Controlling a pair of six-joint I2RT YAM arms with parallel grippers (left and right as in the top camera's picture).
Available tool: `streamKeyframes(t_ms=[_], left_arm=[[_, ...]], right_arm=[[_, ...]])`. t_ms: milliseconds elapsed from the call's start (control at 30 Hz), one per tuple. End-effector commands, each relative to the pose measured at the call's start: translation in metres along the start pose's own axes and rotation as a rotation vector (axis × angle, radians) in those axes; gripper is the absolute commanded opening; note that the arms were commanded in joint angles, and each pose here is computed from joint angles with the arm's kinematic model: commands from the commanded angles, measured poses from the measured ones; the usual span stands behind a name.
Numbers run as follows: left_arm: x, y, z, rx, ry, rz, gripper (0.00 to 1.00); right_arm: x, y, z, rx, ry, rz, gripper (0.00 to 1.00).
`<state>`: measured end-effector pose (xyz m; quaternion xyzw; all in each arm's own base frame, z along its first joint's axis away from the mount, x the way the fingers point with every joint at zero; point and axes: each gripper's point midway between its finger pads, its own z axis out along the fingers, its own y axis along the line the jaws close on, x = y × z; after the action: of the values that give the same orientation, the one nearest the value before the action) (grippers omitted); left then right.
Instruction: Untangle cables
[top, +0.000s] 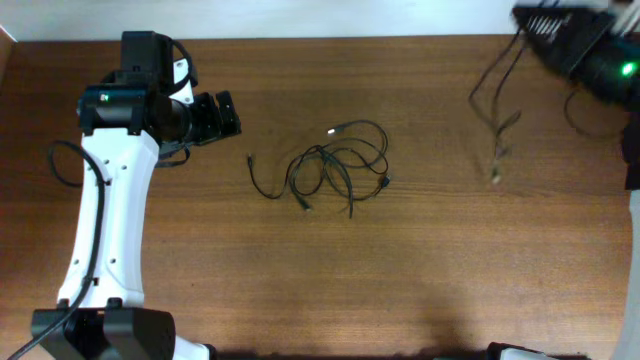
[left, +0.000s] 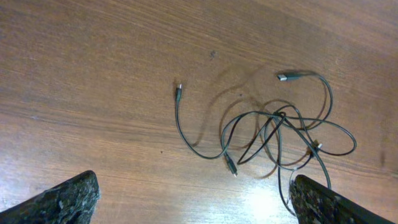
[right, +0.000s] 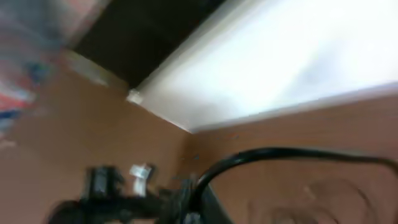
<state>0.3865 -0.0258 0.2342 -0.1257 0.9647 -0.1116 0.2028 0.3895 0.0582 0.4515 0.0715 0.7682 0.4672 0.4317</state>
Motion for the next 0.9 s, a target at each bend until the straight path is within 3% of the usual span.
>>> streamKeyframes(t_ms=[0,167,367,500,867], left_arm=[[-0.003,0.001,0.000,-0.004,-0.008,-0.003,0.99],[-0.003,0.001,0.000,-0.003,-0.007,-0.003,0.99],[-0.003,0.001,0.000,-0.003,-0.008,-0.003,0.99],[-0.003,0.001,0.000,-0.003,-0.008,-0.003,0.99],[-0.003,0.001,0.000,-0.004,-0.008,-0.003,0.99]], right_arm=[[0.019,-0.063,-0.001,0.270,0.049,-0.060,0.04],[0.077,-0.145,-0.015,0.586,0.277,0.111,0.04],[0.139,-0.195,-0.019,0.696,0.585,0.276,0.04],[0.163,-0.230,-0.024,0.808,0.712,0.361,0.04],[0.212,-0.279,-0.033,1.045,0.930,0.303,0.04]])
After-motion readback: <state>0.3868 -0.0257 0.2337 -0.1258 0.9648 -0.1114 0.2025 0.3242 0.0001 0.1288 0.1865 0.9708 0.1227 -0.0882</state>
